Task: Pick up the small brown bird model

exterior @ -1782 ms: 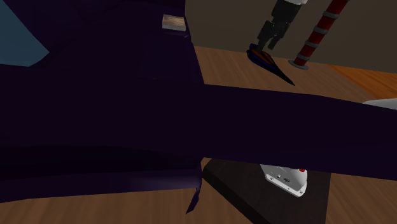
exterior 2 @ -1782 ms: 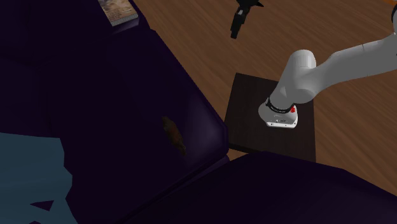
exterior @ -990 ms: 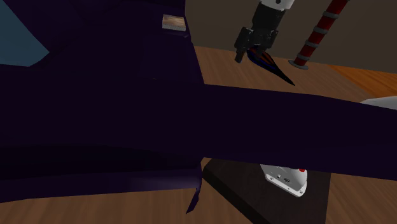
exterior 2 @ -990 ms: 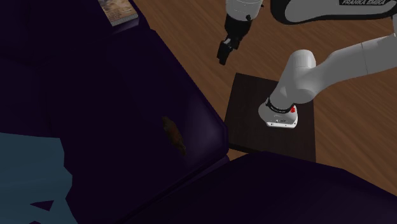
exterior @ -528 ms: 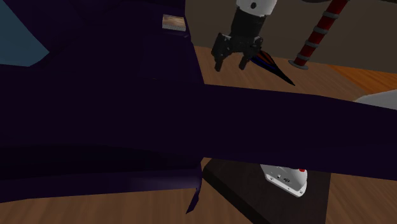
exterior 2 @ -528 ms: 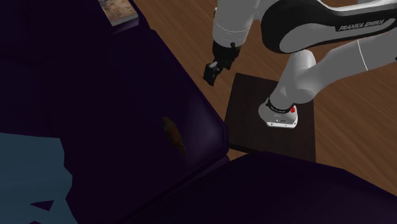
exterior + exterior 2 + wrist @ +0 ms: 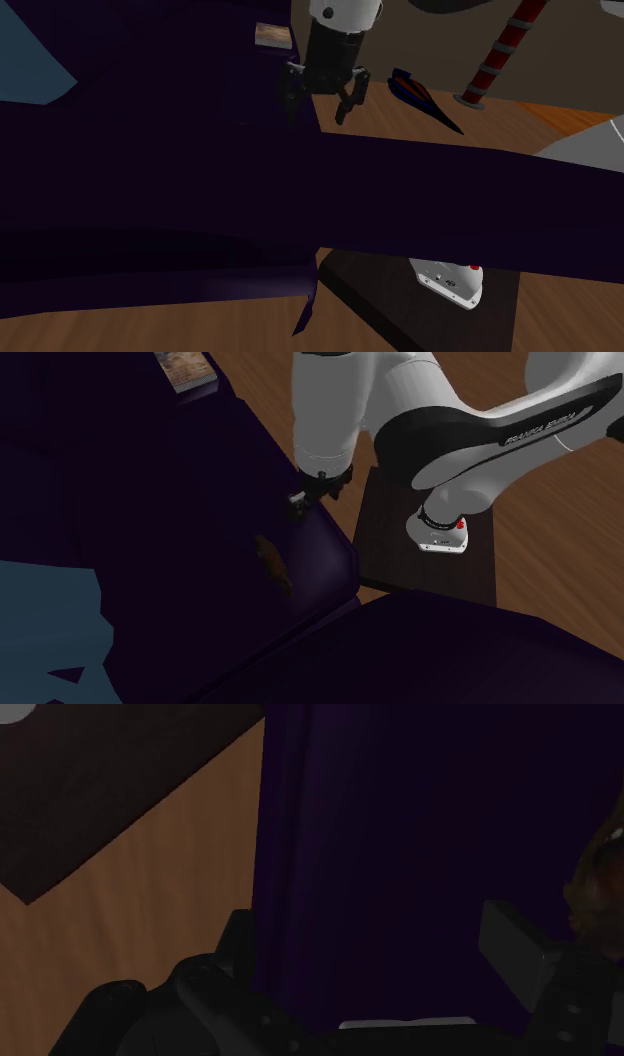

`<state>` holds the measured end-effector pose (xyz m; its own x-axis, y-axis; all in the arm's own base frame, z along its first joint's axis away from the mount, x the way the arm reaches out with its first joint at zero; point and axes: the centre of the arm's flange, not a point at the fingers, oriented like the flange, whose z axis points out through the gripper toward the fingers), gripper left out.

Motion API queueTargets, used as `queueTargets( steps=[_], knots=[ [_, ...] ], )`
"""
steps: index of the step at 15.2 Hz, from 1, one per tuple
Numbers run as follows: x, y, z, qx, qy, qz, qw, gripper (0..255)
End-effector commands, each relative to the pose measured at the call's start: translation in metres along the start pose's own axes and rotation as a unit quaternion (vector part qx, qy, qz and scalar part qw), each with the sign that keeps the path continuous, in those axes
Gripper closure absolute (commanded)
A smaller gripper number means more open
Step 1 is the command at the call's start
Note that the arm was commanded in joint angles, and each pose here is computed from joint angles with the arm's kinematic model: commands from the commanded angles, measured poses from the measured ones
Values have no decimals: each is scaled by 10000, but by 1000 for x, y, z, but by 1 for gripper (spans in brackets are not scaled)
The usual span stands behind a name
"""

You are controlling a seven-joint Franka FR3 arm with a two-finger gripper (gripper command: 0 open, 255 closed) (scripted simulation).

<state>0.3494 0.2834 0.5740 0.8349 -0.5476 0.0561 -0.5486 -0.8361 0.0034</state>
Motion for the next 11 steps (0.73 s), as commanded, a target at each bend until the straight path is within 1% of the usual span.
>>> queueTargets(
  steps=[1, 5, 9, 11],
  knots=[
    [-5, -28, 1, 5, -13, 188, 9998, 0],
    [-12, -81, 6, -9, -25, 528, 9986, 0],
    [-15, -133, 12, -23, -36, 867, 9962, 0],
    [-16, -137, 18, -24, -37, 888, 9960, 0]
  ],
)
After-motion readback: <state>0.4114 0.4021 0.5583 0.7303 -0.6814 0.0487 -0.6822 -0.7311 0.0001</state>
